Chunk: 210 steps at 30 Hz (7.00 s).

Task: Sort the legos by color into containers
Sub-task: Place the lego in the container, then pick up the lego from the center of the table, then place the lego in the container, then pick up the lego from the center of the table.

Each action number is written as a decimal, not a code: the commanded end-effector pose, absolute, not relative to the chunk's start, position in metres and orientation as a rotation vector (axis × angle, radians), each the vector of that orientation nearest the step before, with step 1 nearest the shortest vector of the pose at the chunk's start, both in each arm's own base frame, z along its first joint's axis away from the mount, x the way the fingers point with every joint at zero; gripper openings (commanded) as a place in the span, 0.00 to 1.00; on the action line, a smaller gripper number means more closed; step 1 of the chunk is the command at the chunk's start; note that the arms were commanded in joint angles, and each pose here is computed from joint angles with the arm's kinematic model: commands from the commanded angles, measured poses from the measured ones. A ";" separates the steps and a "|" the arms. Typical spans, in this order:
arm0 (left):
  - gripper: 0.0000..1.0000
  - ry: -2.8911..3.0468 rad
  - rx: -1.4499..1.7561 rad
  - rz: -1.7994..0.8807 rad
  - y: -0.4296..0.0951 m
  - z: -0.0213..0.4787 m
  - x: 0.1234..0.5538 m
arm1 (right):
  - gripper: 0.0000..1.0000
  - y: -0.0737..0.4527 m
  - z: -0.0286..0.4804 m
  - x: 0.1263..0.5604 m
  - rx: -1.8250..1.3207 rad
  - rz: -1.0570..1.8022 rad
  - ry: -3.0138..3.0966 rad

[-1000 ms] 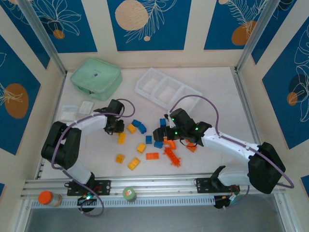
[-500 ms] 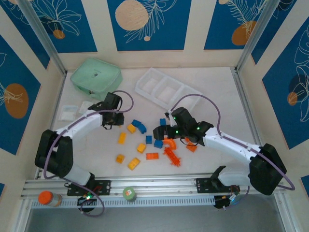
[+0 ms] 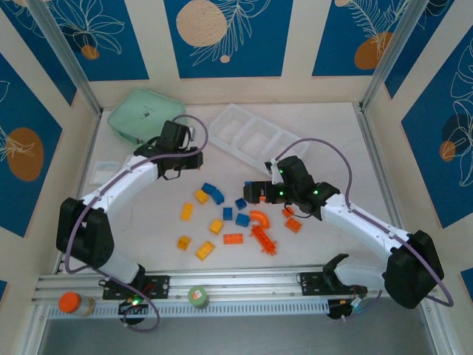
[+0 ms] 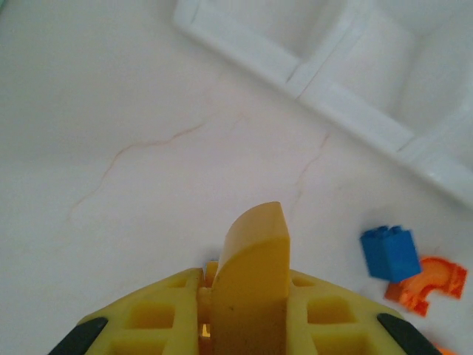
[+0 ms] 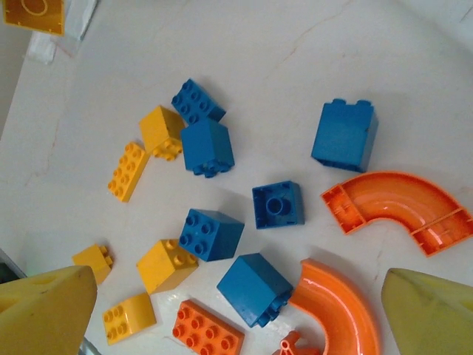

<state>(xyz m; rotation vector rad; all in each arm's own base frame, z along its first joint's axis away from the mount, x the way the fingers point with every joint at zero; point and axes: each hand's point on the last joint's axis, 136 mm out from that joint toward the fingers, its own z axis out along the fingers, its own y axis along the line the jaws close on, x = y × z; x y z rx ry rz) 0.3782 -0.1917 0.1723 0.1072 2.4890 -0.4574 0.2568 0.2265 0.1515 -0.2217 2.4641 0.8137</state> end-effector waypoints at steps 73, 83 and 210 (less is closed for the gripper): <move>0.70 2.670 -0.125 -0.352 -0.201 0.088 0.319 | 0.99 0.275 0.147 0.222 -0.462 0.958 2.503; 0.75 2.736 -0.223 -0.163 -0.185 0.052 0.312 | 0.99 0.271 0.143 0.219 -0.464 0.915 2.502; 0.64 2.861 0.047 -0.125 -0.152 0.056 0.279 | 0.99 0.268 0.116 0.215 -0.383 1.033 2.596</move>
